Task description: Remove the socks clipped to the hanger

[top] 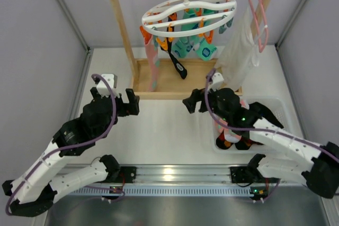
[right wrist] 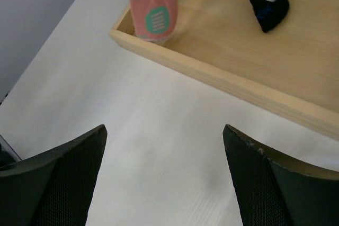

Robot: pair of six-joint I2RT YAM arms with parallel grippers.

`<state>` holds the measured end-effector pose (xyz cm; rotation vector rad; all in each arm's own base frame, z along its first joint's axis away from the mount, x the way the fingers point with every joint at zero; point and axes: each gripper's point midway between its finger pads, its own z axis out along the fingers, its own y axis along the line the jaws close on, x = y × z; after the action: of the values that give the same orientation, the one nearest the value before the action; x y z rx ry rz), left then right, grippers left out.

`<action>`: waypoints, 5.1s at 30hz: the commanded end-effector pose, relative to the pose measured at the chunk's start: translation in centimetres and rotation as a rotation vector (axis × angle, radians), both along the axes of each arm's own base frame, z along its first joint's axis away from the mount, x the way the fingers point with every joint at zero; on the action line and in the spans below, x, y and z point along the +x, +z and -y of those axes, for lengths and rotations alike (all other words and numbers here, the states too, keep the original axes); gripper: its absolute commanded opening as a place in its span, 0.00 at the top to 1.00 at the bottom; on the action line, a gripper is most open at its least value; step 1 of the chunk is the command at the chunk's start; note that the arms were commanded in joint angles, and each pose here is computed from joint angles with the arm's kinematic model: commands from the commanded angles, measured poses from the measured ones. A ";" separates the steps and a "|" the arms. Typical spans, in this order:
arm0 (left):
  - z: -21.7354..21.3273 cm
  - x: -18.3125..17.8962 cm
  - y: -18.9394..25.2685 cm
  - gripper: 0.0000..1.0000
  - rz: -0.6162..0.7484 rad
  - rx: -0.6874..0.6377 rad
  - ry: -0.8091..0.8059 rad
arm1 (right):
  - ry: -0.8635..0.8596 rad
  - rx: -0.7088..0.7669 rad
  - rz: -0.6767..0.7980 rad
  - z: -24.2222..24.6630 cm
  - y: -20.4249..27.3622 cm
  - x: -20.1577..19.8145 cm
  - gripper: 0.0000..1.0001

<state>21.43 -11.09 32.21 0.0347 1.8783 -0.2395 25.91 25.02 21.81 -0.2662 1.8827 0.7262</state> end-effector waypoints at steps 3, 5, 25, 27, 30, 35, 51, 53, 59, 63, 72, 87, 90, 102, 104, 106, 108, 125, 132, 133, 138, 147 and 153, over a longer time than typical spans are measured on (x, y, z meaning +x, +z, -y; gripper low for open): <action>-2.4 -0.6 -1.2 0.02 0.027 0.038 0.054 | 0.038 0.090 0.241 -8.4 7.6 2.8 0.14; -3.9 -0.6 -1.4 0.02 0.048 0.026 0.130 | 0.008 0.099 0.255 -11.0 7.7 3.9 0.13; -5.3 -0.9 -3.8 0.02 0.030 -0.004 0.194 | -0.334 0.008 0.237 -20.7 0.2 17.2 0.27; -5.2 -0.9 -3.8 0.02 0.031 -0.009 0.190 | -0.351 0.011 0.254 -20.4 -0.3 17.6 0.39; -5.1 -1.0 -3.7 0.02 0.032 -0.012 0.187 | -0.385 0.024 0.289 -19.7 -0.7 17.8 0.62; -5.0 -0.9 -3.8 0.02 0.027 -0.011 0.181 | -0.396 0.027 0.322 -19.0 -0.7 18.0 0.91; -5.0 -1.0 -2.4 0.02 0.040 -0.070 0.186 | -0.098 0.189 0.290 -14.2 2.8 6.7 1.00; -4.9 -1.0 -2.0 0.02 0.044 -0.079 0.181 | -0.065 0.154 0.251 -13.4 1.1 5.5 1.00; -4.1 -1.0 -0.1 0.02 0.053 -0.132 0.152 | 0.037 0.162 0.214 -11.1 0.9 1.7 1.00; -2.8 -0.6 0.9 0.02 0.039 -0.158 0.121 | 0.059 0.188 0.208 -8.7 1.7 -0.4 1.00; 3.6 1.2 5.0 0.02 0.003 -0.248 -0.049 | 0.124 0.195 0.200 -6.1 2.5 -3.5 1.00; 9.4 6.0 15.1 0.02 0.152 -0.385 -0.109 | 0.196 0.259 0.172 -5.3 2.2 -5.9 1.00; 11.5 6.9 15.7 0.02 0.176 -0.396 -0.170 | 0.243 0.290 0.168 -5.7 2.6 -6.8 1.00; 14.0 9.5 15.1 0.09 0.234 -0.431 -0.168 | 0.300 0.327 0.150 -6.0 2.9 -7.9 1.00; 14.1 9.7 15.1 0.12 0.245 -0.423 -0.167 | 0.312 0.331 0.151 -6.1 3.0 -8.1 1.00; 14.3 9.9 15.4 0.16 0.262 -0.417 -0.177 | 0.317 0.334 0.150 -6.2 3.1 -8.1 1.00; 14.6 10.2 15.3 0.16 0.263 -0.409 -0.182 | 0.344 0.345 0.152 -6.5 3.5 -8.6 1.00; 14.5 11.4 14.4 0.30 0.281 -0.411 -0.199 | 0.411 0.388 0.167 -6.7 5.1 -9.8 1.00; 14.8 11.7 14.6 0.45 0.294 -0.416 -0.224 | 0.427 0.386 0.166 -6.9 5.0 -10.1 1.00; 14.8 11.7 14.7 0.46 0.295 -0.417 -0.226 | 0.425 0.385 0.167 -6.8 5.1 -10.0 1.00; 15.0 11.9 14.6 0.65 0.294 -0.416 -0.229 | 0.422 0.379 0.165 -6.7 4.8 -10.1 1.00; 15.2 12.2 14.2 0.72 0.283 -0.414 -0.232 | 0.370 0.353 0.183 -4.3 4.7 -10.4 1.00; 15.5 12.0 13.5 0.48 0.264 -0.419 -0.243 | 0.344 0.302 0.180 -1.8 5.8 -11.2 1.00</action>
<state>33.46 -26.13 44.97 0.0064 1.5646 -0.7150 15.09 27.86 26.58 -0.4371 1.5309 1.2119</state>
